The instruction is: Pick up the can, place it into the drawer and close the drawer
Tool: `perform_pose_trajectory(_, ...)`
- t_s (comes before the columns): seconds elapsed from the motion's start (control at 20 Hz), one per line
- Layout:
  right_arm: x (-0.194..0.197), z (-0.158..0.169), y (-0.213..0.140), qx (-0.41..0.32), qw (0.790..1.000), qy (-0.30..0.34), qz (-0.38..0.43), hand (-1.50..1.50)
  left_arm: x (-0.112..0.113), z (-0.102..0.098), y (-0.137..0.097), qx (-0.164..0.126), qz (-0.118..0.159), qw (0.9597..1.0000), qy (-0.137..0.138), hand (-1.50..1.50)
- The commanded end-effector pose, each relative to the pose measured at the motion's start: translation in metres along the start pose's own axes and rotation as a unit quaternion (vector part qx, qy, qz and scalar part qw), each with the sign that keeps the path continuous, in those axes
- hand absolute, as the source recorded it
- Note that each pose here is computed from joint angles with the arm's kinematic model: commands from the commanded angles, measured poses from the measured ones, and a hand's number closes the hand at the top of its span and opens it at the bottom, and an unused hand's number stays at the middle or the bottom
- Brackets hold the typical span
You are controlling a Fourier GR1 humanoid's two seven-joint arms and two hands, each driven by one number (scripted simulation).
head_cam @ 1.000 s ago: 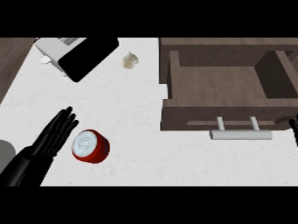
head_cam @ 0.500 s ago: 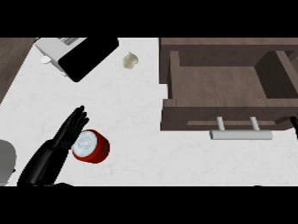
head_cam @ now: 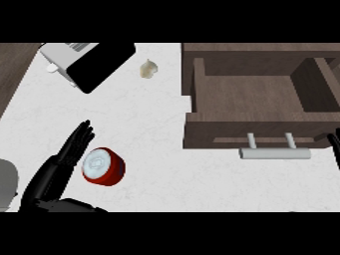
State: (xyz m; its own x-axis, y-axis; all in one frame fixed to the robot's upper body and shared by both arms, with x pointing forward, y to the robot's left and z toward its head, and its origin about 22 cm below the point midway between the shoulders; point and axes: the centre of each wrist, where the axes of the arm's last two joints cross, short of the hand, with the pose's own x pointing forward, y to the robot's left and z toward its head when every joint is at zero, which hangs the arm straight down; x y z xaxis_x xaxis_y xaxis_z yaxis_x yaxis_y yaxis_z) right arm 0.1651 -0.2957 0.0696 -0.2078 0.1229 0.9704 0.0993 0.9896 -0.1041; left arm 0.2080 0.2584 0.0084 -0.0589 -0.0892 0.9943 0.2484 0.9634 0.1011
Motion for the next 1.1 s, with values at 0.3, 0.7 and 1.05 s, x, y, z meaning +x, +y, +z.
perform_pose_trajectory(0.3,0.004,-0.004,0.009,-0.001,1.000,-0.003,0.008,-1.50,-0.046,-0.001,0.021,0.012,-0.007,0.9998,0.014,-1.50)
perform_pose_trajectory(0.7,0.003,-0.003,0.009,-0.012,1.000,-0.014,-0.002,-1.50,-0.067,0.017,0.051,0.008,-0.016,0.9996,0.022,-1.50)
perform_pose_trajectory(1.05,0.009,-0.003,0.014,-0.014,1.000,-0.003,0.003,-1.50,-0.100,0.015,0.038,0.014,-0.004,0.9993,0.035,-1.50)
